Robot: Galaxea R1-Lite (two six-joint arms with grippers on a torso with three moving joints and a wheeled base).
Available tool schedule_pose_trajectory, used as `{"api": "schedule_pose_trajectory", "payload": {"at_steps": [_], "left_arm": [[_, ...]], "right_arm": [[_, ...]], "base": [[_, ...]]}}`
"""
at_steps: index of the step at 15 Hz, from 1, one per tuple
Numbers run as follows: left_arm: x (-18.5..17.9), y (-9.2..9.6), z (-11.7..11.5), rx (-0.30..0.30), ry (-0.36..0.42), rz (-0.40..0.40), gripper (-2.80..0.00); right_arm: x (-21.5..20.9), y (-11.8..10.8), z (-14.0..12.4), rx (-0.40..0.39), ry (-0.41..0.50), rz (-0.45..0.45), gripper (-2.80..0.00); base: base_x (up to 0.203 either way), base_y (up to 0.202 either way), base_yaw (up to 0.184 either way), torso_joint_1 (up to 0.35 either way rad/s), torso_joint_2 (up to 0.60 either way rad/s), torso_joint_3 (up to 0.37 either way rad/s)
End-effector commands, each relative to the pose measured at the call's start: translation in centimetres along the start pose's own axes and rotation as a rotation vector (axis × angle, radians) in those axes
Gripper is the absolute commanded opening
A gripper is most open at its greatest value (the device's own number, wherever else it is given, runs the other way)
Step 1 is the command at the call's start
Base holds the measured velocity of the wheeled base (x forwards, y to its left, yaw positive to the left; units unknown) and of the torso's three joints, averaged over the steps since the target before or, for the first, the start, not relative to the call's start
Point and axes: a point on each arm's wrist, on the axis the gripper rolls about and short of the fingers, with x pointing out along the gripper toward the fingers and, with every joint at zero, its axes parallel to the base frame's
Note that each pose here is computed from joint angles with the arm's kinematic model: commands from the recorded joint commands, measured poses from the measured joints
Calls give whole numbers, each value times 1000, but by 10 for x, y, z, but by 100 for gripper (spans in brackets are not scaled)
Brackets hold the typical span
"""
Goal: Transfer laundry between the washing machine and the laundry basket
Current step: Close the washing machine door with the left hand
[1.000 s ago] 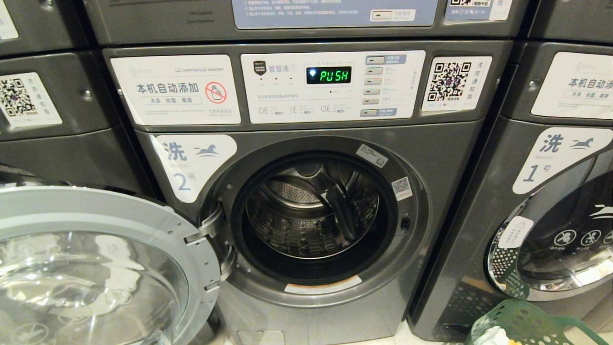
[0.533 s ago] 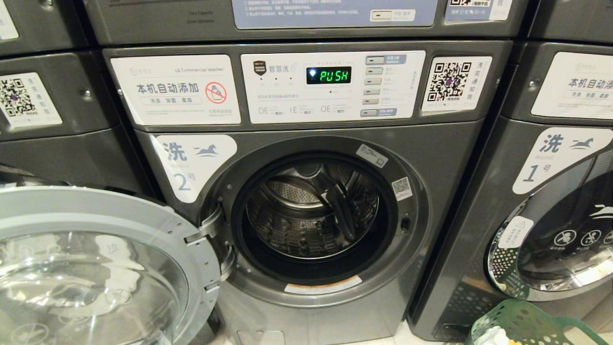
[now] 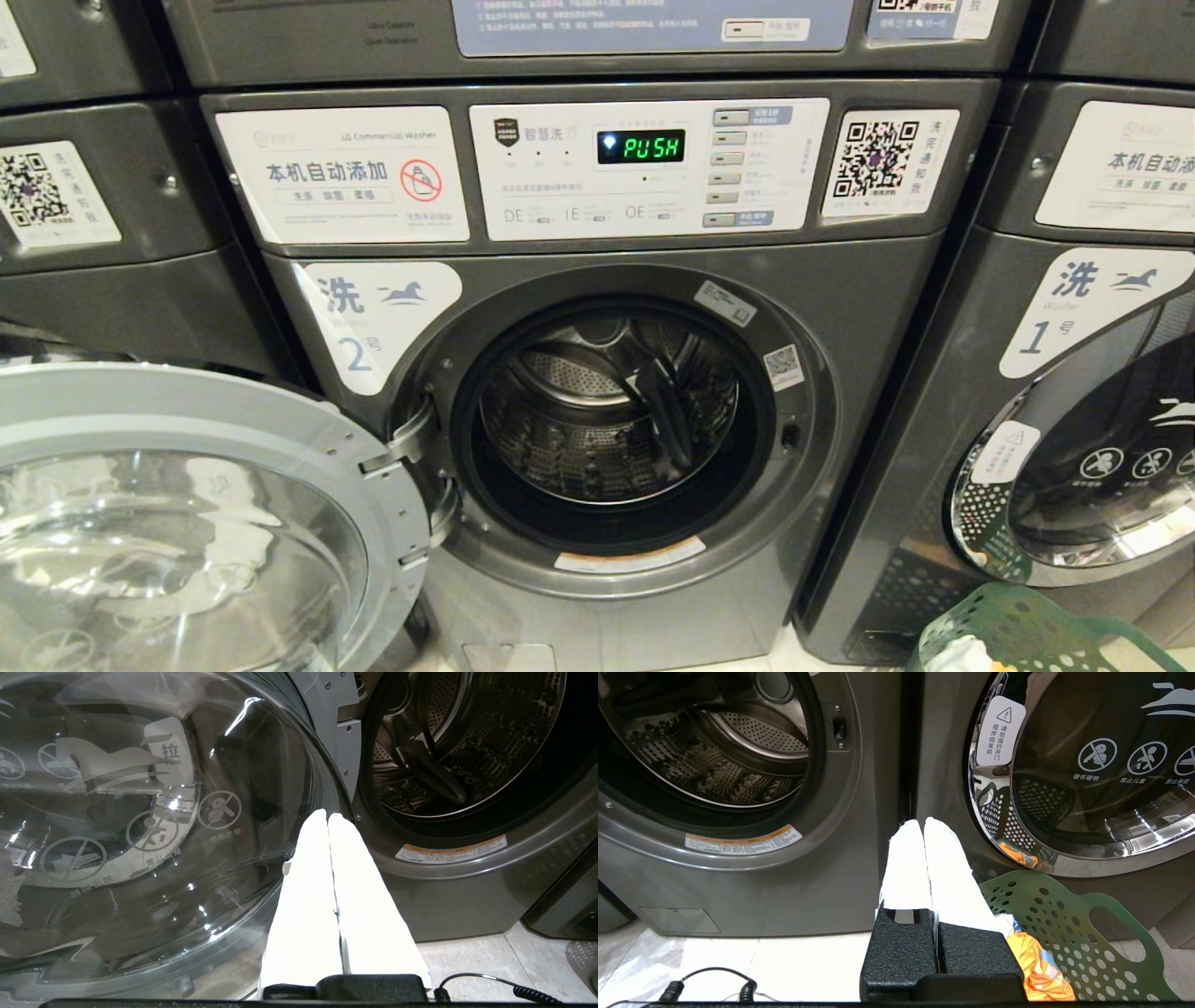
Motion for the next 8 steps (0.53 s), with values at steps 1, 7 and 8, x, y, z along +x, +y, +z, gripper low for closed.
{"api": "schedule_pose_trajectory", "payload": {"at_steps": [1, 7, 8], "left_arm": [[0, 0, 0, 0, 0, -1, -280], [0, 0, 0, 0, -1, 0, -280], [0, 0, 0, 0, 1, -1, -280]], "right_arm": [[0, 0, 0, 0, 1, 0, -280], [0, 0, 0, 0, 1, 0, -280], [0, 0, 0, 0, 1, 0, -280]], "base": [[0, 0, 0, 0, 0, 0], [0, 0, 0, 0, 0, 0], [0, 0, 0, 0, 0, 0]]}}
